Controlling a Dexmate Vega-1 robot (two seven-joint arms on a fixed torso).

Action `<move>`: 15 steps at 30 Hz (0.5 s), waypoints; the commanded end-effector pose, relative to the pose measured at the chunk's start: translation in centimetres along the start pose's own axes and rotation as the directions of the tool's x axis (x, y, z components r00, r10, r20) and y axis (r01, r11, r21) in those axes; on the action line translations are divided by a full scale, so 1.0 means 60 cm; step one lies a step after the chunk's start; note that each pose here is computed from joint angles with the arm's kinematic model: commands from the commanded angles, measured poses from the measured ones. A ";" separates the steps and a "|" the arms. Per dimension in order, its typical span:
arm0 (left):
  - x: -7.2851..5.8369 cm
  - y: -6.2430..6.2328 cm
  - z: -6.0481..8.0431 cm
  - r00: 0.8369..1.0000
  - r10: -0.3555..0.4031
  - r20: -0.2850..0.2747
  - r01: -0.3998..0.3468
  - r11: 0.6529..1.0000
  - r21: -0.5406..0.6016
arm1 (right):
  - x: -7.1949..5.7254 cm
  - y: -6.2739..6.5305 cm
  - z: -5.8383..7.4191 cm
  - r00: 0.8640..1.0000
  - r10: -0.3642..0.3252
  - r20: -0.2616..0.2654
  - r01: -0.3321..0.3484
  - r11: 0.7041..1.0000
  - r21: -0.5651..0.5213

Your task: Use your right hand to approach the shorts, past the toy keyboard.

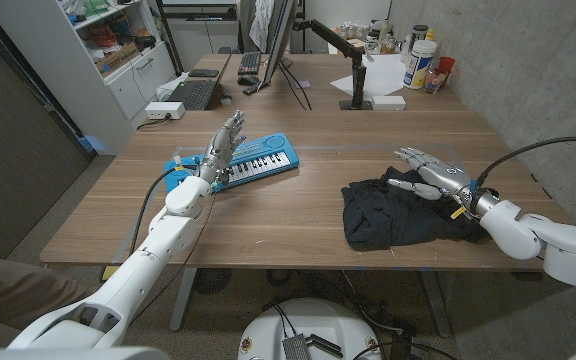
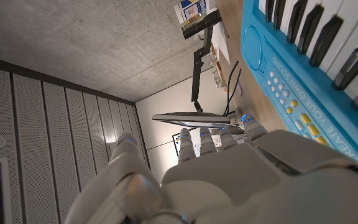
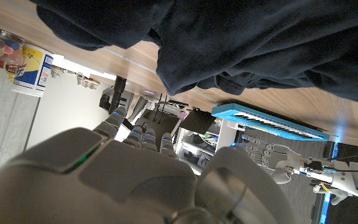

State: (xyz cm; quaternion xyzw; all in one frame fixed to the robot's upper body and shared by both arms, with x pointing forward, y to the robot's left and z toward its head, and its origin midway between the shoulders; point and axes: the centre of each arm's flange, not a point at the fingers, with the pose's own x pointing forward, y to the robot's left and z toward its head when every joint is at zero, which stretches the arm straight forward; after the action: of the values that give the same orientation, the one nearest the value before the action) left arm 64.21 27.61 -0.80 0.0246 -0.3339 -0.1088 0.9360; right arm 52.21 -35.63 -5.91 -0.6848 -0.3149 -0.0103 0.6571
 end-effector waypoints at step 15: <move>-0.003 0.000 -0.007 1.000 0.000 -0.011 0.000 1.000 -0.005 | -0.002 0.018 -0.005 0.999 0.022 -0.027 -0.022 1.000 0.004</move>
State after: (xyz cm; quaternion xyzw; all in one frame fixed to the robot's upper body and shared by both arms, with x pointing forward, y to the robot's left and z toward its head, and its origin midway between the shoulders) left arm 64.24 27.55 -1.02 0.0238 -0.3310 -0.1100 0.9369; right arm 52.48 -35.73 -6.46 -0.6867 -0.3074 -0.0108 0.6586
